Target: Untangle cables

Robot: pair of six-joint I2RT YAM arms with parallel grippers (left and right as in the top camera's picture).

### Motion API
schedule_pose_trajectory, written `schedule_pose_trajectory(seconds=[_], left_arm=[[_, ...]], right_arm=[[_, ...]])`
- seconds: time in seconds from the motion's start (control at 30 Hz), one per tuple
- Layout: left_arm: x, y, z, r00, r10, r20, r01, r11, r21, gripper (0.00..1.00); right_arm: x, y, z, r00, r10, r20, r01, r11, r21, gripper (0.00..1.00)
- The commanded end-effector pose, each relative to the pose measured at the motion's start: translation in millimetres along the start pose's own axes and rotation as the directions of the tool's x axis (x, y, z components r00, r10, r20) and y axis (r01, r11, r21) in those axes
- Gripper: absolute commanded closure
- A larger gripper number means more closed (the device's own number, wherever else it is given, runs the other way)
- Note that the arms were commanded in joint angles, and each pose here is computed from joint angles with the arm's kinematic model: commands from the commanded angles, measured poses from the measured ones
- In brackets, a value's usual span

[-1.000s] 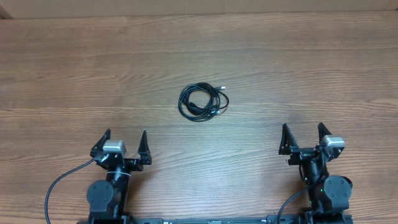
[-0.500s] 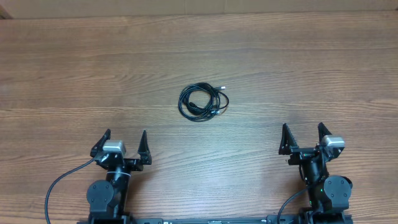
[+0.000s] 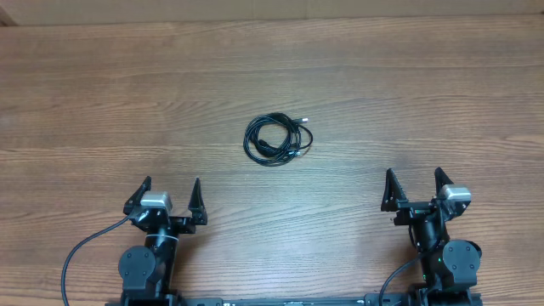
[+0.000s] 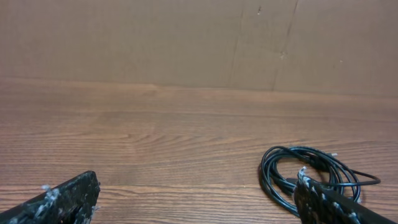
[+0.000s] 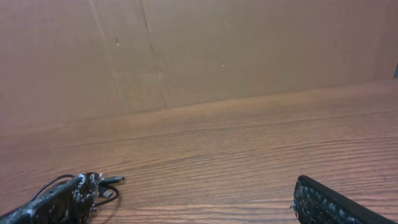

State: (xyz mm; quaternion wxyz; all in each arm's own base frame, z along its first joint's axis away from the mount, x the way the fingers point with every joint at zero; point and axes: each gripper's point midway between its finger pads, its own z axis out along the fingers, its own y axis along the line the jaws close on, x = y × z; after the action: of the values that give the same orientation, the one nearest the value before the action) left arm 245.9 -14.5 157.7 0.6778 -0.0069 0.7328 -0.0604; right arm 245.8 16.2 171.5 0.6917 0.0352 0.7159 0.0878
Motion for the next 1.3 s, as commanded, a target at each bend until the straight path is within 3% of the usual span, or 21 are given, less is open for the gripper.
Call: schedule_pose_trajectory(seconds=[0.0, 1.13, 1.27], left_arm=[[0.6, 0.0, -0.2, 1.0, 0.027, 0.003, -0.027, 1.0, 0.002, 0.0], [0.7, -0.1, -0.2, 1.0, 0.024, 0.002, -0.024, 1.0, 0.003, 0.01], [0.6, 0.0, -0.3, 1.0, -0.023, 0.002, 0.023, 1.0, 0.002, 0.01]], right_arm=[[1.9, -0.6, 0.2, 1.0, -0.005, 0.004, 0.005, 1.0, 0.003, 0.0], [1.9, -0.5, 0.2, 1.0, -0.001, 0.004, 0.001, 1.0, 0.003, 0.0], [-0.1, -0.2, -0.1, 1.0, -0.001, 0.007, 0.001, 1.0, 0.003, 0.0]])
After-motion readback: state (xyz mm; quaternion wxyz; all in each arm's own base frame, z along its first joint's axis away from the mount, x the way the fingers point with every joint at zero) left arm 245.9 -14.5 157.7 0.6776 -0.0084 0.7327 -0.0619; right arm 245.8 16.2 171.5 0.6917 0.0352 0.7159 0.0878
